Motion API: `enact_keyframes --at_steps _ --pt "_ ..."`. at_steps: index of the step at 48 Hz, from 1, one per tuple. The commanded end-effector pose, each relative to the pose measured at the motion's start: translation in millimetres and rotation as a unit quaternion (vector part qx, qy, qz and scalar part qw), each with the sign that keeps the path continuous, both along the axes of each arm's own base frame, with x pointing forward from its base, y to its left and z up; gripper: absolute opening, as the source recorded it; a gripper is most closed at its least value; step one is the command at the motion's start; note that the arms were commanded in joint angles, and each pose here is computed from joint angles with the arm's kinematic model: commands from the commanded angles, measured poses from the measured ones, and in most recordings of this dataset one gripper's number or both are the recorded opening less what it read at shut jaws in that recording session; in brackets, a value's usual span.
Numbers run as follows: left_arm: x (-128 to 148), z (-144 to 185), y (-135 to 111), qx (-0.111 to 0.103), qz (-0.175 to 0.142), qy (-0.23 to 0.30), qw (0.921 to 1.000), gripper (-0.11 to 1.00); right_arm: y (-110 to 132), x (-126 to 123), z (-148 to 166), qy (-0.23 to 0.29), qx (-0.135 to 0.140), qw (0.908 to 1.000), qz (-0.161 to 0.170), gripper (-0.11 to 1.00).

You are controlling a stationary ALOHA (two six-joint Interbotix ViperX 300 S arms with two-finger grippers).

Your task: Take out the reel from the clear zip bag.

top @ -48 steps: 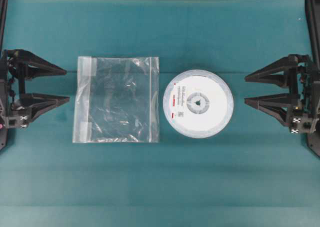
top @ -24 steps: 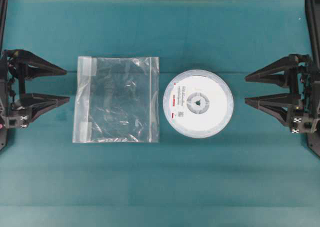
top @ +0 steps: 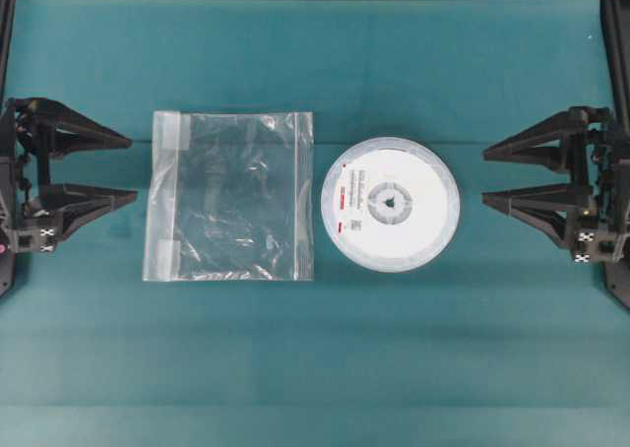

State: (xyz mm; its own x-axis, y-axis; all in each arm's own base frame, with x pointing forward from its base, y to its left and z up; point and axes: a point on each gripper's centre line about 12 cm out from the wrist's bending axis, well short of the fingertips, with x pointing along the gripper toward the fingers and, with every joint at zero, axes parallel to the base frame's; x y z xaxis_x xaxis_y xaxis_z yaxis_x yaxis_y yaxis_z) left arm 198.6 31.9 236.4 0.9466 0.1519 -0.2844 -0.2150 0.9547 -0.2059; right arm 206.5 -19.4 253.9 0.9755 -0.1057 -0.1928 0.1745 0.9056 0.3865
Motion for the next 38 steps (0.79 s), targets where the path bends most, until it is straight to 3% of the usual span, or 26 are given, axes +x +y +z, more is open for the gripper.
enact_keyframes --at_steps 1,10,38 --pt "3.1 7.6 -0.2 0.008 -0.004 -0.009 0.9999 0.93 0.1 2.8 8.8 -0.010 -0.005 0.9999 0.001 0.93" --pt "3.1 7.4 -0.2 0.017 -0.006 -0.007 0.9998 0.93 0.1 2.9 7.7 -0.008 -0.005 1.0000 0.002 0.92" --pt "3.1 7.6 -0.2 0.013 -0.005 -0.008 0.9999 0.93 0.1 2.7 7.1 -0.007 -0.004 1.0000 0.002 0.92"
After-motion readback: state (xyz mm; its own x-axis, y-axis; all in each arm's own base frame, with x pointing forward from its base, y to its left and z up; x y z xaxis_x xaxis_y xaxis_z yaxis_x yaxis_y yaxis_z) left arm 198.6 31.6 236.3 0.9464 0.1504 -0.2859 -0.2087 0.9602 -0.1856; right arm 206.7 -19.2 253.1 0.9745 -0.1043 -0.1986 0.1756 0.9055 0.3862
